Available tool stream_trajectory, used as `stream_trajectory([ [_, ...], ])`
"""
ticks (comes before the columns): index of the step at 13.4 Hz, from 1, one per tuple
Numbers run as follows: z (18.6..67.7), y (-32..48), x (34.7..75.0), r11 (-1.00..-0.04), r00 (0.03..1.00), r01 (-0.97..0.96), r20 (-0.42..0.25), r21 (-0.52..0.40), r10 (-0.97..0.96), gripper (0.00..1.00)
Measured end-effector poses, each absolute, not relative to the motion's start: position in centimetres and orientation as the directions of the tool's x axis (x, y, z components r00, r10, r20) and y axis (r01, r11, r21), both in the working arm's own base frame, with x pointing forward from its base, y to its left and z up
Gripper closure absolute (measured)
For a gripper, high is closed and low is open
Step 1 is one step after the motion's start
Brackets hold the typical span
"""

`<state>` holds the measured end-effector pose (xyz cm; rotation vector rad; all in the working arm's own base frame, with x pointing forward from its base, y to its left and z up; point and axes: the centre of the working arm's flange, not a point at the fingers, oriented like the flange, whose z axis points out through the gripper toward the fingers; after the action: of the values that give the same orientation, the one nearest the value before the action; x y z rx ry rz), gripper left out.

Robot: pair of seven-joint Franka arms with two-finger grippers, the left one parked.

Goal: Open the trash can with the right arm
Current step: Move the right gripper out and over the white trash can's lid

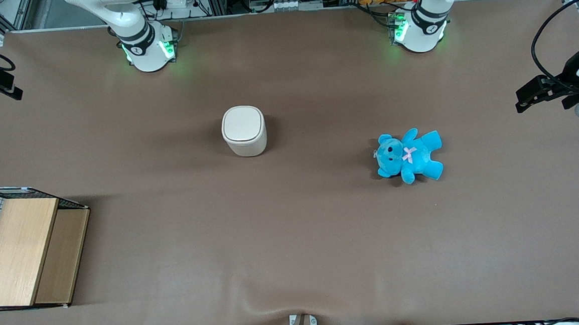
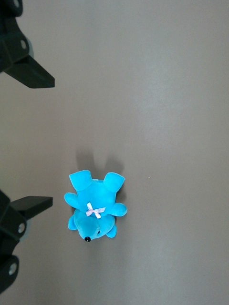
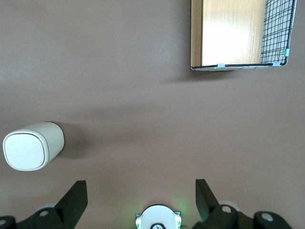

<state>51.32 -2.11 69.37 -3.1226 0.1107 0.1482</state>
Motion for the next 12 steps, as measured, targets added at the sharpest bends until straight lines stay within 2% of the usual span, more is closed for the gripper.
stream_trajectory([
  [8, 69.1, -1.8, 51.5, -0.998, 0.993, -0.06, -0.102, -0.012, -0.058, 0.0],
  [12, 67.3, 2.8, 52.6, -0.999, 0.99, 0.027, -0.138, -0.023, 0.03, 0.0],
])
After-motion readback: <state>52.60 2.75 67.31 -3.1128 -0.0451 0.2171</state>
